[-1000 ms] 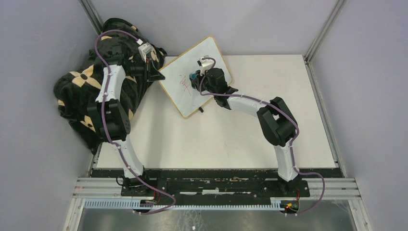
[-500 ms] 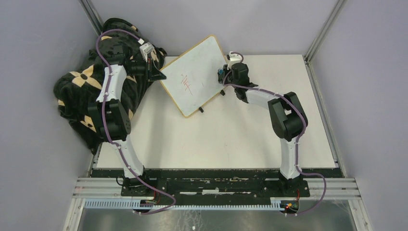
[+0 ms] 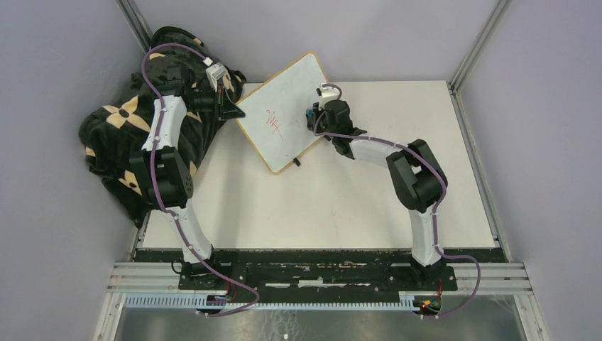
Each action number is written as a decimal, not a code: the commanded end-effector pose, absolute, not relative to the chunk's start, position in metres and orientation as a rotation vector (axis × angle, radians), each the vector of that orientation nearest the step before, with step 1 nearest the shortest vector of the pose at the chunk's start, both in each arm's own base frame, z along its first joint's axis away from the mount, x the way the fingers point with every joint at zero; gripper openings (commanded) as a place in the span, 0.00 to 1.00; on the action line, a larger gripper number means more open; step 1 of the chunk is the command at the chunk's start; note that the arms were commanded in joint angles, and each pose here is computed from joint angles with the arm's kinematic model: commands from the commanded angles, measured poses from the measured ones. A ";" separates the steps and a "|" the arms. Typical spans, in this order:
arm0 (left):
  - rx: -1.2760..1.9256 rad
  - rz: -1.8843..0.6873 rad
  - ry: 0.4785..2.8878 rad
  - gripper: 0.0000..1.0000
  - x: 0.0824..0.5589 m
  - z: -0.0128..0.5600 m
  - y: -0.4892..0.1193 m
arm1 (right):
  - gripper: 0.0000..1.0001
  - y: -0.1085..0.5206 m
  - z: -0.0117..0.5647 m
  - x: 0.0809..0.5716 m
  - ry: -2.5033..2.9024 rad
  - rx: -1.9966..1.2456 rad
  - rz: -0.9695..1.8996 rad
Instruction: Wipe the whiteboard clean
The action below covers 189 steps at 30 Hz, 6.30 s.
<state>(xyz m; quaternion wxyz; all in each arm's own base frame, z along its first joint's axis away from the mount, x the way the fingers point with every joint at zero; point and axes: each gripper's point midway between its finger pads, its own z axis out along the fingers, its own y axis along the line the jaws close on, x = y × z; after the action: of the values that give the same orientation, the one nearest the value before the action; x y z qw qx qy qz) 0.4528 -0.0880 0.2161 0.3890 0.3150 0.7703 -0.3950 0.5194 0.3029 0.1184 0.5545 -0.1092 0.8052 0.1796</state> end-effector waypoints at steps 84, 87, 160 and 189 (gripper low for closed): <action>0.816 -0.977 2.023 0.03 0.456 0.186 -0.102 | 0.01 0.288 0.115 0.495 1.942 -0.164 0.394; 0.817 -0.976 2.024 0.03 0.455 0.185 -0.102 | 0.01 0.304 0.121 0.493 1.930 -0.188 0.446; 0.818 -0.961 2.023 0.03 0.454 0.190 -0.102 | 0.01 0.310 0.118 0.483 1.933 -0.209 0.411; 0.819 -0.967 2.024 0.03 0.450 0.190 -0.103 | 0.01 0.424 0.167 0.480 1.887 -0.409 0.543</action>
<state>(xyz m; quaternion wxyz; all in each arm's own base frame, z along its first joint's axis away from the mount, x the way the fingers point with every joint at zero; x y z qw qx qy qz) 0.4560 -0.0944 0.2048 0.3818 0.2951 0.7813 -0.3959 0.4596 0.4356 0.1788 0.5388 -0.1845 0.7849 0.2442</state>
